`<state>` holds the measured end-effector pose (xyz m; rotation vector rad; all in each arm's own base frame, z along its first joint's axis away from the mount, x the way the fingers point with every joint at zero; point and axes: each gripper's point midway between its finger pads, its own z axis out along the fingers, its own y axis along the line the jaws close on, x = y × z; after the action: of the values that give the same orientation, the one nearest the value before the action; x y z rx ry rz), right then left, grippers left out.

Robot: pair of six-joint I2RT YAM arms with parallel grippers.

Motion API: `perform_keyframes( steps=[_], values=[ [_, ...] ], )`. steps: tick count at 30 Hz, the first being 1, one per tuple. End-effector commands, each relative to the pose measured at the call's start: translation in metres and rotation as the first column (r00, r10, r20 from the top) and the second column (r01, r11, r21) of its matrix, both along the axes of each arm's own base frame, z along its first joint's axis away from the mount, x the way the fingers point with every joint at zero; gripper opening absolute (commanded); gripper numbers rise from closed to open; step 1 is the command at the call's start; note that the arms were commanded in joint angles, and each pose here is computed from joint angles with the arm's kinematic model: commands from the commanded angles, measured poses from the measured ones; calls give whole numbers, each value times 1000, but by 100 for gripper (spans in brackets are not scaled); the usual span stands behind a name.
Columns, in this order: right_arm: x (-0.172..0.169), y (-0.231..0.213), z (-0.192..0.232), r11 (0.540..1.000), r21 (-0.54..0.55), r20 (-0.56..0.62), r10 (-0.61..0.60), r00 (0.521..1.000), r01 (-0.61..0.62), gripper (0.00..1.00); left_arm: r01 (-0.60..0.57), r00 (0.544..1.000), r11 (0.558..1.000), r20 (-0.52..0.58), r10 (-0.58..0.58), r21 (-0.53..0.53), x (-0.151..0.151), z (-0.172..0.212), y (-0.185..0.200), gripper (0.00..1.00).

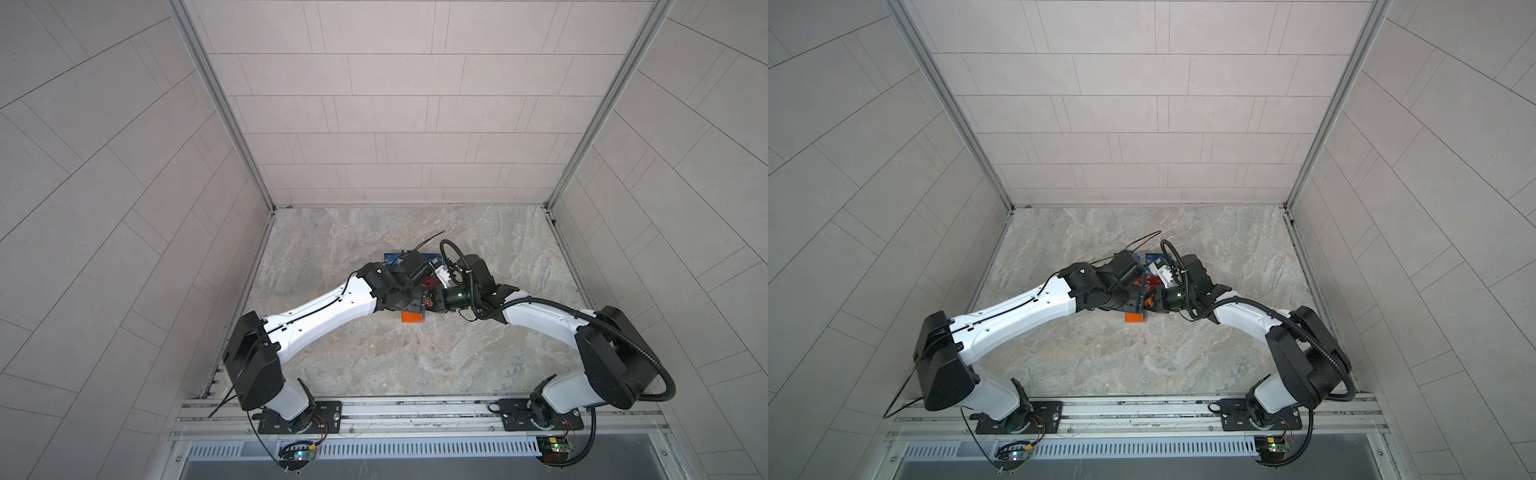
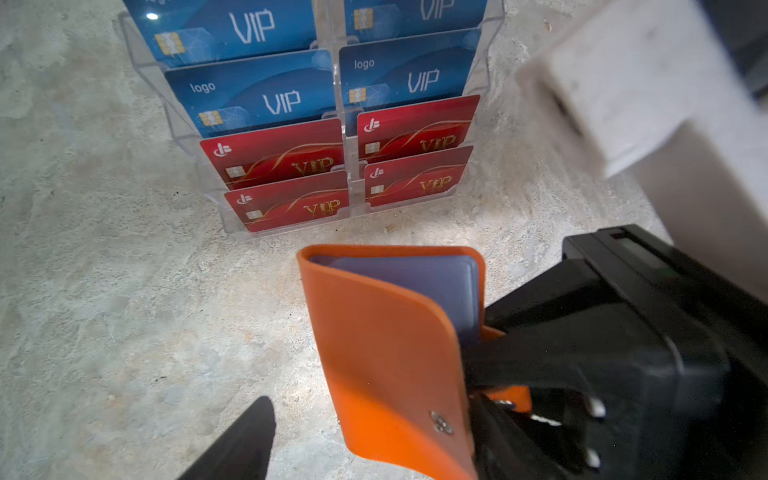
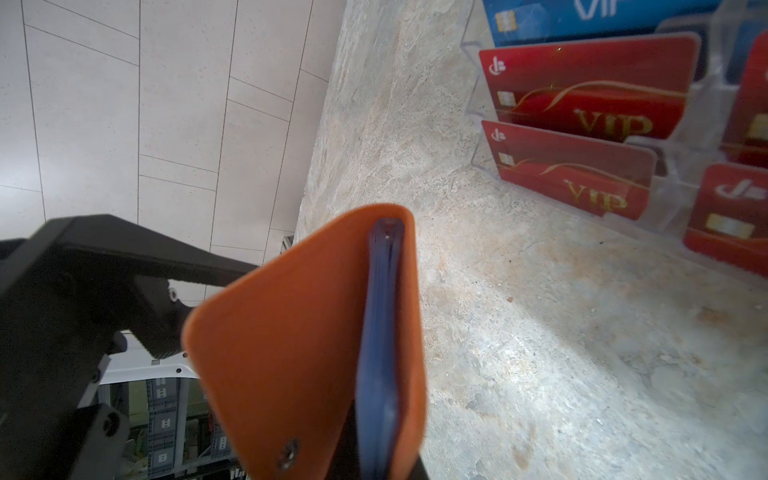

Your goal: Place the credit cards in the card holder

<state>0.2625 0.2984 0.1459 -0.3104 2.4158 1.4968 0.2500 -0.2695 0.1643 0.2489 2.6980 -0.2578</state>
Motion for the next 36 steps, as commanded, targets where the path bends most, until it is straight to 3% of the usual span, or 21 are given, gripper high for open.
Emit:
perform_keyframes(
  steps=[1, 7, 14, 25, 29, 36],
  values=[
    [2, 4, 6, 1000, 11, 23, 7, 1000, -8, 0, -30, 1000, 994, -6, 31, 105, -5, -2, 33, 71],
    [4, 4, -1, 1000, -6, -1, 12, 1000, -12, 0, -39, 998, 997, -40, 42, 69, -14, 3, 51, 56],
    [2, 4, -2, 1000, -16, -1, 24, 1000, -24, 0, 12, 991, 999, -132, -18, -48, -24, -6, 39, 42],
    [-1, 1, -17, 999, -39, -21, 23, 999, -24, 0, -13, 971, 971, -233, -43, -237, -27, -25, 36, 0],
    [-4, -2, -31, 997, -68, -57, 17, 998, -20, 0, -23, 966, 964, -254, -46, -263, -33, -36, 40, 0],
    [-15, -20, -62, 981, -192, -108, 1, 994, -22, 34, -61, 944, 941, -324, -54, -333, -46, -56, 41, 0]
  ],
)
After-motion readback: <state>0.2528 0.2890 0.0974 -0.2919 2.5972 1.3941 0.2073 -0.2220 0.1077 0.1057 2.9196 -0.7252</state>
